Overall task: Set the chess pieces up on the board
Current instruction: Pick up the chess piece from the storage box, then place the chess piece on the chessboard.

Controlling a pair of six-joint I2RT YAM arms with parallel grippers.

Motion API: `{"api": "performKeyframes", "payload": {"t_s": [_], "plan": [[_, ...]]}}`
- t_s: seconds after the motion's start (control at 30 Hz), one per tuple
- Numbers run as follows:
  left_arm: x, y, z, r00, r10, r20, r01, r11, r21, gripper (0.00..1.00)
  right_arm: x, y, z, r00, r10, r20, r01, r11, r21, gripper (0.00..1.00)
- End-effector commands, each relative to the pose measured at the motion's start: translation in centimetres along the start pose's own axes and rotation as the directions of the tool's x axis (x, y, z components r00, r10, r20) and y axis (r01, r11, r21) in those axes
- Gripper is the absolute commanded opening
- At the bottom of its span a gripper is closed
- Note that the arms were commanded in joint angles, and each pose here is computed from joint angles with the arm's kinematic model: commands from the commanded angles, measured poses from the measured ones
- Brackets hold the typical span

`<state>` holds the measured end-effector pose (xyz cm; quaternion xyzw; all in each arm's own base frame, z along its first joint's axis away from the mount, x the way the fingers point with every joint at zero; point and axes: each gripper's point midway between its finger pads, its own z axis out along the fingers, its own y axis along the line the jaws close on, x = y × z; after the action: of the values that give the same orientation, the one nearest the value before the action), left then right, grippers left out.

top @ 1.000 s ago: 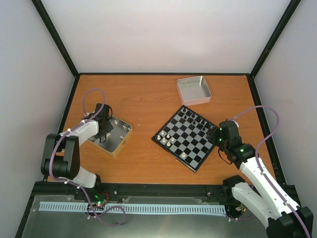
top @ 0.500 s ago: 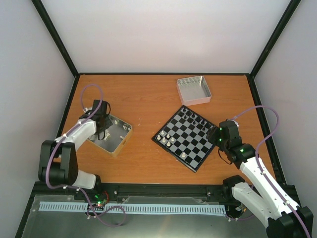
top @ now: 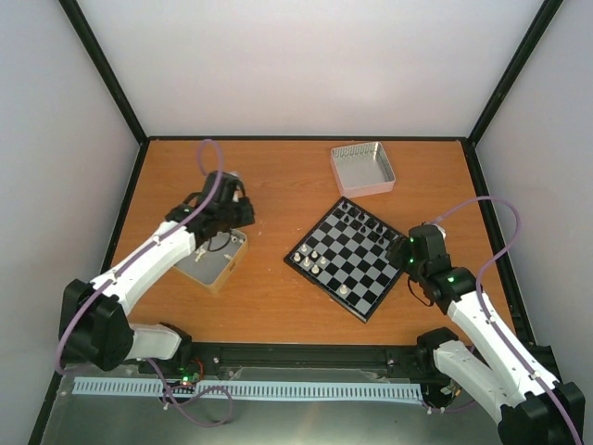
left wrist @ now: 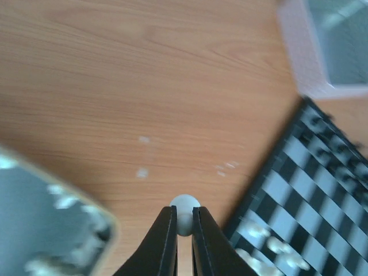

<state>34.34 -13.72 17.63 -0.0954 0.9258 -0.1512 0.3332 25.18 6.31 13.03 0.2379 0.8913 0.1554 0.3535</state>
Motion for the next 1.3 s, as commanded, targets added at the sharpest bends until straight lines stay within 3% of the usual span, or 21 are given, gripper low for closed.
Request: {"api": "performKeyframes", "payload": {"t_s": [0.0,0.13,0.27,0.43,0.67,1.0,1.27], "plan": [[1.5,-8.2,-0.3,0.992,0.123,-0.014,-0.117,0.969,0.216,0.05,-1.6,0.2,-0.9,0.998,-0.020,0.067,0.020,1.000,0.012,0.61],[4.8,-14.3,0.5,0.961,0.276,-0.037,-0.252,0.919,0.302,0.05,-2.3,-0.1,-1.7,0.995,-0.032,0.095,0.028,0.999,0.038,0.61],[9.2,-19.9,1.1,0.887,0.461,-0.036,-0.419,0.834,0.358,0.05,-2.9,-0.6,-2.5,0.992,-0.032,0.126,0.025,0.998,0.058,0.61],[13.5,-24.4,1.7,0.807,0.588,-0.050,-0.526,0.756,0.389,0.05,-3.3,-1.1,-3.6,0.987,-0.017,0.162,0.006,0.998,0.067,0.61],[16.7,-25.7,3.1,0.753,0.647,-0.120,-0.553,0.721,0.418,0.05,-3.5,-2.9,-4.9,0.977,0.005,0.214,-0.029,0.993,0.112,0.62],[18.7,-21.5,6.3,0.706,0.661,-0.253,-0.606,0.749,0.267,0.06,-2.4,-3.0,-4.2,0.982,0.034,0.188,-0.051,0.995,0.085,0.62],[20.4,-19.8,7.9,0.682,0.657,-0.321,-0.614,0.753,0.235,0.06,-2.3,-2.9,-4.0,0.983,0.032,0.181,-0.047,0.995,0.083,0.62]]}}
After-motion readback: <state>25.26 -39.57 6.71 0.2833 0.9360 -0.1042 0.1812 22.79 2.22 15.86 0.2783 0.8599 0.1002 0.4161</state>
